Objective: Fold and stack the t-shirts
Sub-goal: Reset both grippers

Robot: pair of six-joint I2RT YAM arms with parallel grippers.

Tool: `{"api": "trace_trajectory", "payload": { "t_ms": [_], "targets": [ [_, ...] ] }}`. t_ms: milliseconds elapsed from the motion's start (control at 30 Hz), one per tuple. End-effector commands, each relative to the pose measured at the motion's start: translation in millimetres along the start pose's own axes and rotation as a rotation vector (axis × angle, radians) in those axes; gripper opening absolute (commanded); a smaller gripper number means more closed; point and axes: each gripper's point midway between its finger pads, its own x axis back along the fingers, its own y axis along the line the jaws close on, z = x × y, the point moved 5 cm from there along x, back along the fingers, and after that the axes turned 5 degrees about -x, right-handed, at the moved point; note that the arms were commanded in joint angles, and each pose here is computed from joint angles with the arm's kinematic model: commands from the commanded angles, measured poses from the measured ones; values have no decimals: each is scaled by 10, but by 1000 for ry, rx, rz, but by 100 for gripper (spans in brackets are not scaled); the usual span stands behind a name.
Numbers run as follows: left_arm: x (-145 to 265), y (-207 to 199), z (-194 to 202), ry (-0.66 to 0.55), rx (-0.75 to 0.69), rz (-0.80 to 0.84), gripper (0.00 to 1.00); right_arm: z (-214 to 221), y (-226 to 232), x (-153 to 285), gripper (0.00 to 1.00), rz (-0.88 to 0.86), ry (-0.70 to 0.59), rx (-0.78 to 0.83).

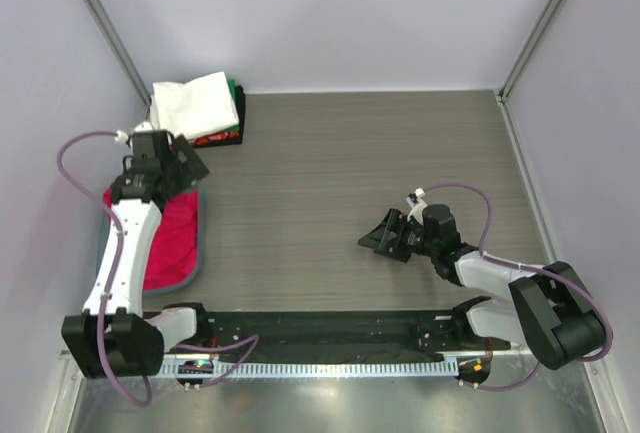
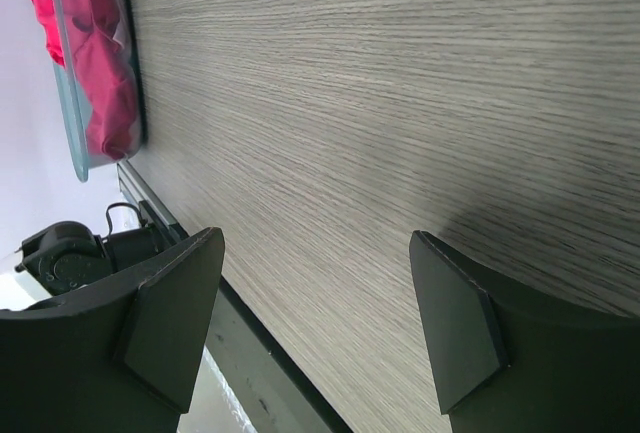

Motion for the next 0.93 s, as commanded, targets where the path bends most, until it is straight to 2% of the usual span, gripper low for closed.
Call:
{"api": "trace_trajectory", "payload": {
  "t_ms": [0, 100, 200, 300, 900],
  "targets": [
    [303, 289, 426, 48, -44, -40, 100, -64, 61, 5, 81, -27, -32, 31],
    [405, 429, 603, 19, -45, -55, 100, -60, 57, 0, 81, -26, -27, 29],
    [397, 586, 859, 43, -23, -109, 100, -64, 62, -1, 81, -27, -28, 28],
    [469, 522, 798, 9, -23, -49, 100, -57, 56, 2, 81, -25, -25, 29],
    [482, 495, 732, -44, 12, -35, 100, -62, 54, 4, 81, -19, -28, 25]
  ]
}}
